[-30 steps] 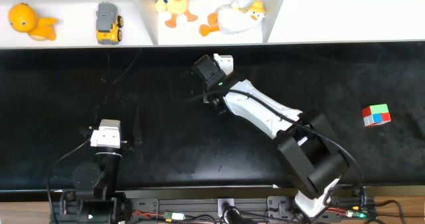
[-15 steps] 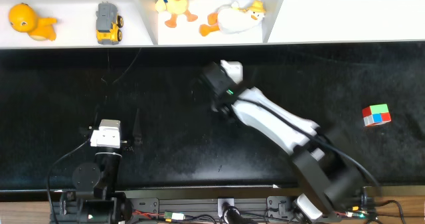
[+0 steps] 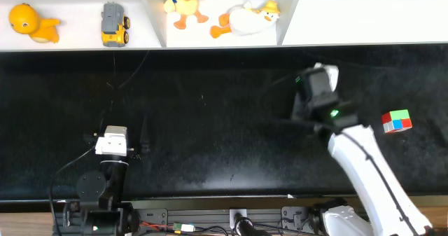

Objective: Store Toys

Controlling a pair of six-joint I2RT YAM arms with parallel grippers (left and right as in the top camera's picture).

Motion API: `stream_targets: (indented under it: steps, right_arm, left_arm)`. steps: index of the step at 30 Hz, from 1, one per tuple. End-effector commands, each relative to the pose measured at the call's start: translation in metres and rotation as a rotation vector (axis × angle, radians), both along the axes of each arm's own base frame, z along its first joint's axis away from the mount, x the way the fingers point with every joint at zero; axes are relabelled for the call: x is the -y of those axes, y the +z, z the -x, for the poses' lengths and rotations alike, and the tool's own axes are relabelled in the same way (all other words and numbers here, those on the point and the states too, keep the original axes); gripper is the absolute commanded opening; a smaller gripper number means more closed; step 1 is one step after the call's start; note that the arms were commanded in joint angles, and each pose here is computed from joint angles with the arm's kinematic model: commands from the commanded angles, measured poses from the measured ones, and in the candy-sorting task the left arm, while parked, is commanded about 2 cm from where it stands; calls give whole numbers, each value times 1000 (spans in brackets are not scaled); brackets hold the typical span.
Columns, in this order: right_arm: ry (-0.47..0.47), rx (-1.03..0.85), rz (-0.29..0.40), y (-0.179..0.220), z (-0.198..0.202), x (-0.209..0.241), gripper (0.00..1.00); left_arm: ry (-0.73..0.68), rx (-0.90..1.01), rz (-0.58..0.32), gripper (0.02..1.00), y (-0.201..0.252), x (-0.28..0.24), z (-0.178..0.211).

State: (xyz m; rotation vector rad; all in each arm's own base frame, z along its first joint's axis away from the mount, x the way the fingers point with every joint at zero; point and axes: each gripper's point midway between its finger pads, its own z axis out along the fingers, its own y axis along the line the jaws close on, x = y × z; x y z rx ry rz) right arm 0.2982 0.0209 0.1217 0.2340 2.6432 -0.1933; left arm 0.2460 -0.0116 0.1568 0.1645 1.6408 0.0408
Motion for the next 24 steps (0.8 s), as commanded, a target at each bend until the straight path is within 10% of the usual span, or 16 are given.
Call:
stream_targets:
  steps: [1, 24]
  right_arm:
    - [167, 19, 96, 30, -46, 20, 40]
    - [358, 76, 20, 9, -196, -3, 42]
  left_arm:
    - [3, 5, 10, 998, 1, 0, 1]
    - [3, 5, 10, 998, 1, 0, 1]
